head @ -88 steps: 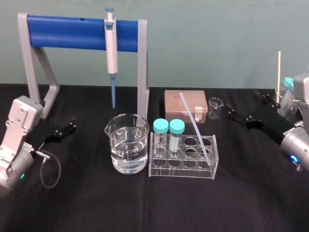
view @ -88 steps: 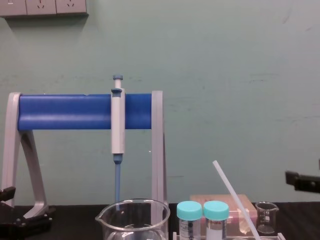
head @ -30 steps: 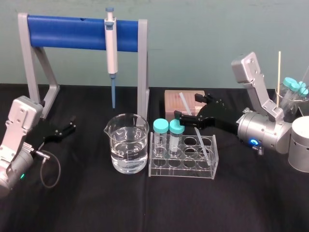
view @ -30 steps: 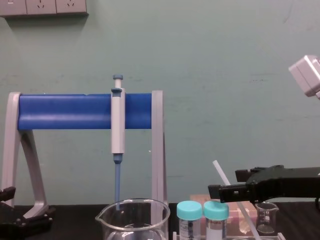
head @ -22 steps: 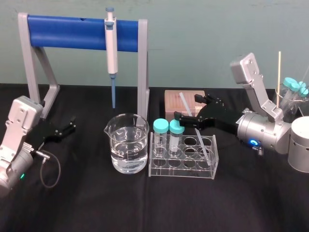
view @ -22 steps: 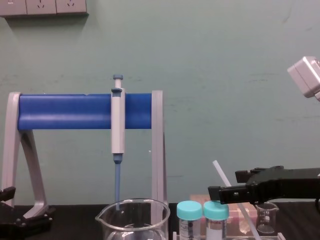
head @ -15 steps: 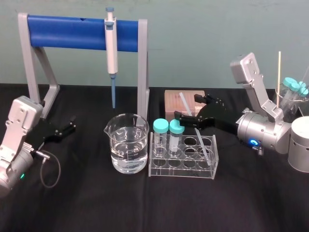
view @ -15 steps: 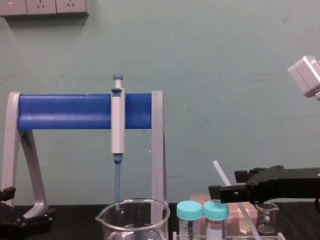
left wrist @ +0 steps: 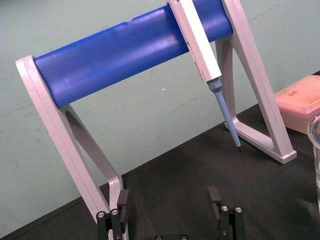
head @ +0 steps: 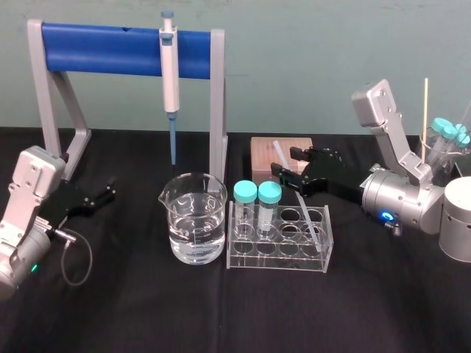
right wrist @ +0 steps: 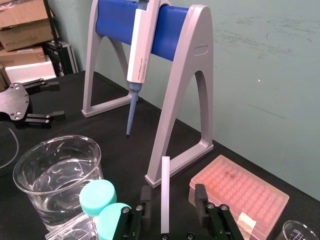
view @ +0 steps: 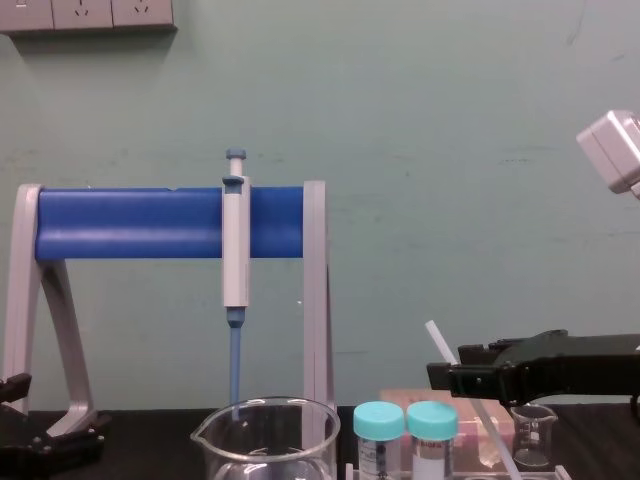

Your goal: Pick up the stirring rod with one hand, then place it down.

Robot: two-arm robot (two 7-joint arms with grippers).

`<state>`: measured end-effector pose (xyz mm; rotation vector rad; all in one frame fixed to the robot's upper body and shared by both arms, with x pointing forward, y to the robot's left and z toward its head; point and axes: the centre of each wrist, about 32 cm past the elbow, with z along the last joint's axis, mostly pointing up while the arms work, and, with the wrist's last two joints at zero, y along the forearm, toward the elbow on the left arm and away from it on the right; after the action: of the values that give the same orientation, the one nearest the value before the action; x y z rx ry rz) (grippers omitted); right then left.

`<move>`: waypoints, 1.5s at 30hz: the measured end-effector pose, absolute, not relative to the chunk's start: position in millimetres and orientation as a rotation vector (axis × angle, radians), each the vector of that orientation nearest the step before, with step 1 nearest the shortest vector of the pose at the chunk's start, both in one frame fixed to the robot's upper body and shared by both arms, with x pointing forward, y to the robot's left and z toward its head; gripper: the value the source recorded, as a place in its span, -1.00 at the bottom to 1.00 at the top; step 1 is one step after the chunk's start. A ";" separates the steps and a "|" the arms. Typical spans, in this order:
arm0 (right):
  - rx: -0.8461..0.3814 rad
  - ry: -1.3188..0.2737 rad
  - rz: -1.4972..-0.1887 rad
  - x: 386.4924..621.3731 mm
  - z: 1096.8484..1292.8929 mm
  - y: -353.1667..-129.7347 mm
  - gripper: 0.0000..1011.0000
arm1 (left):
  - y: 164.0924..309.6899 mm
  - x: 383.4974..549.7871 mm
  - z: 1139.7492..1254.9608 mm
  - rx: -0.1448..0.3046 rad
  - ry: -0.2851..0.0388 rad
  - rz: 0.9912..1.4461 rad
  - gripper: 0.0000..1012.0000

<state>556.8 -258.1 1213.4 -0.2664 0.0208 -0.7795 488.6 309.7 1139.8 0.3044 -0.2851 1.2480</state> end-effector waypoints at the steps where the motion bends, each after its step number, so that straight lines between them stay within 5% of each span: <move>1: -0.266 0.021 -0.780 556.8 1213.4 -258.2 0.12 | 309.7 488.6 1139.8 0.304 -0.285 1.248 0.98; 16: -0.266 0.021 -0.781 556.8 1213.4 -258.2 -0.84 | 309.7 488.6 1139.8 0.305 -0.285 1.248 0.98; 33: -0.261 0.021 -0.781 556.4 1212.7 -258.5 -0.87 | 309.7 488.6 1139.8 0.304 -0.285 1.248 0.98; 45: -0.107 -0.025 -0.797 545.7 1201.9 -263.5 -0.87 | 309.7 488.6 1139.8 0.304 -0.285 1.248 0.98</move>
<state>545.7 -263.5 1201.9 -0.1072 -0.0254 -0.7972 488.6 309.7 1139.8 0.3044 -0.2851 1.2480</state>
